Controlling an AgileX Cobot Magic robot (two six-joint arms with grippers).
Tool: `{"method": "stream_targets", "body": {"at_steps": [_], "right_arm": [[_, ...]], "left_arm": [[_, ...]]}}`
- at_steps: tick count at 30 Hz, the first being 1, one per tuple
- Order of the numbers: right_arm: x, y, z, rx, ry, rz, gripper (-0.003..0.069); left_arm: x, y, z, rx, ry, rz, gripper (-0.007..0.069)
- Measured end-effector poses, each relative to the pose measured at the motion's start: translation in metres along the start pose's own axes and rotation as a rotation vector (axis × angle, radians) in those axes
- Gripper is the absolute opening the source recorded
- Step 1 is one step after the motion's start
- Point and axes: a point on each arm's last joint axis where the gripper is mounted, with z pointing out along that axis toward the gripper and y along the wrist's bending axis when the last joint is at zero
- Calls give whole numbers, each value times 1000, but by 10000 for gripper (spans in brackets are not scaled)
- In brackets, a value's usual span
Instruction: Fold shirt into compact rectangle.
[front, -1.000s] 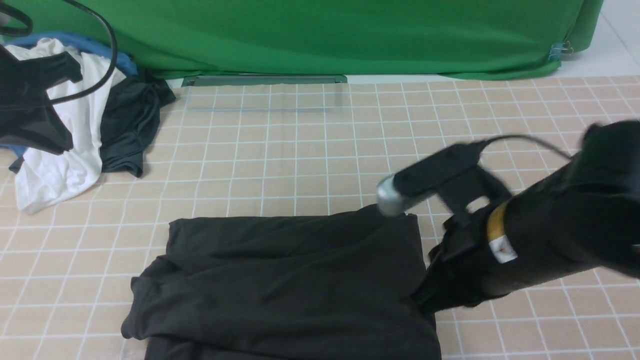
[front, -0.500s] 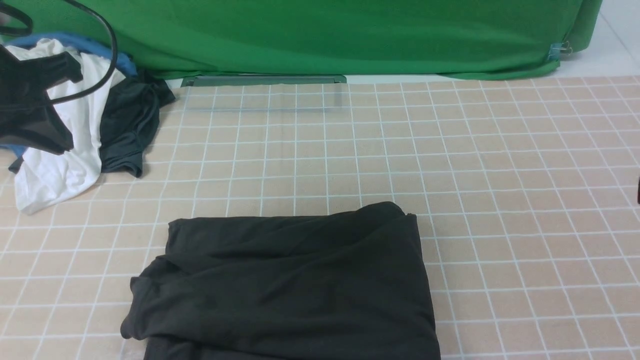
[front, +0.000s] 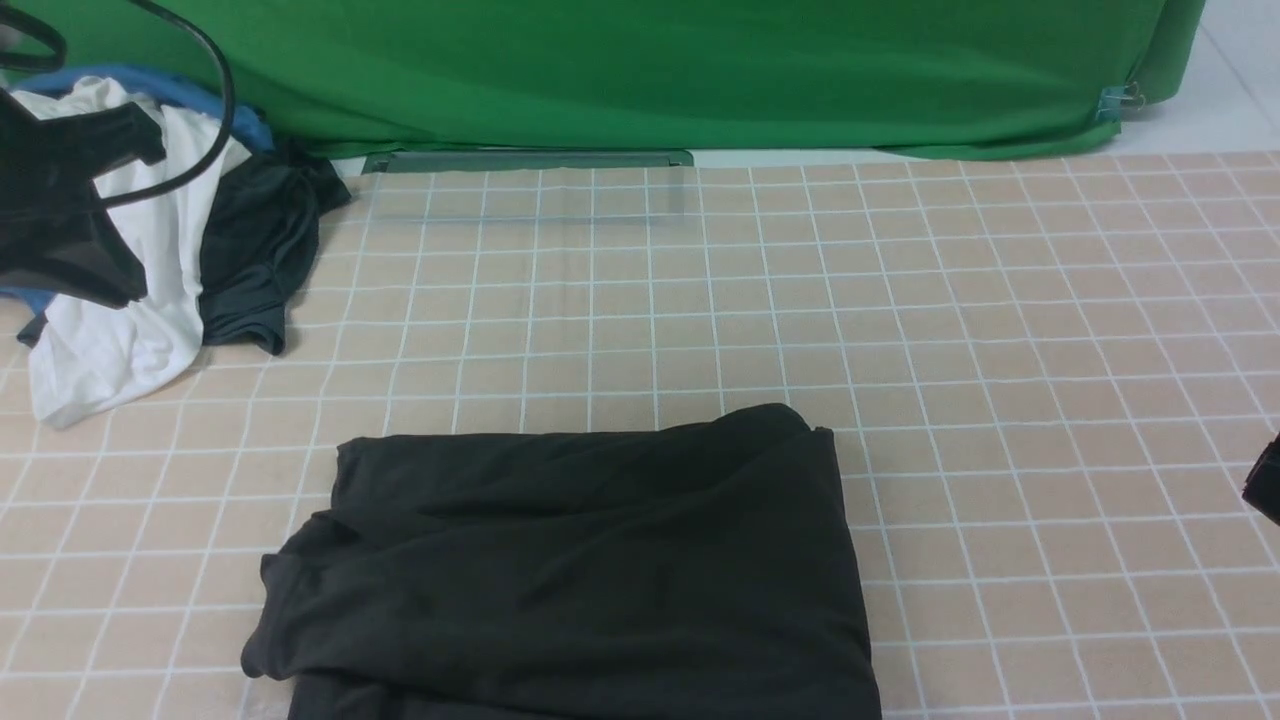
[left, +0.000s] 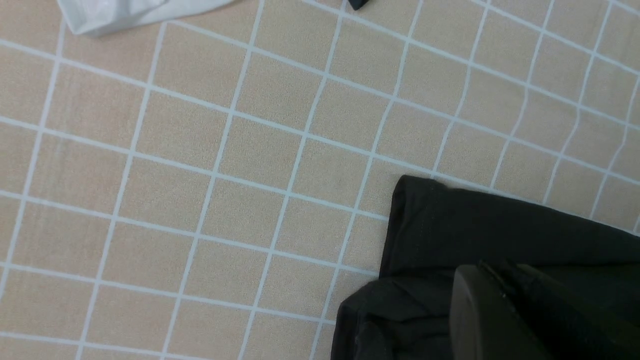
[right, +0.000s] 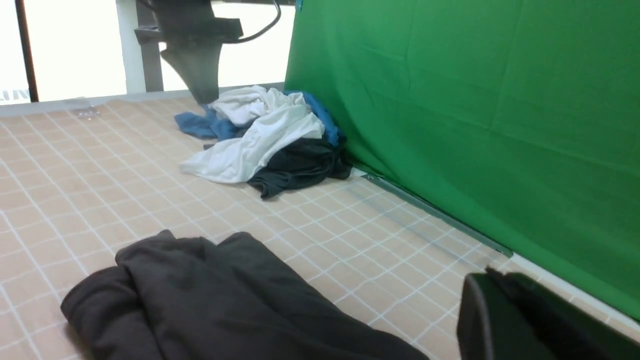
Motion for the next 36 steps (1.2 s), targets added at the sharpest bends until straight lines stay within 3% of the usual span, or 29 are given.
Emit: {"method": "stream_targets", "body": {"at_steps": [17,24,30,36], "right_arm": [[-1,0,0,-3,-7,6,77],[-2,1,-5,-19,-23,121,87],[7,-13,-9,178,-60,150,105],[71,-25,-17,462,-49,163,120]], "left_arm": [[-1,-1,0,7,-12,-3,15],[-2,-1,0,8,-23,-3,15],[-4,-1,0,9,-41,-3,15],[-8,-2,0,17,-93,-5,15]]}}
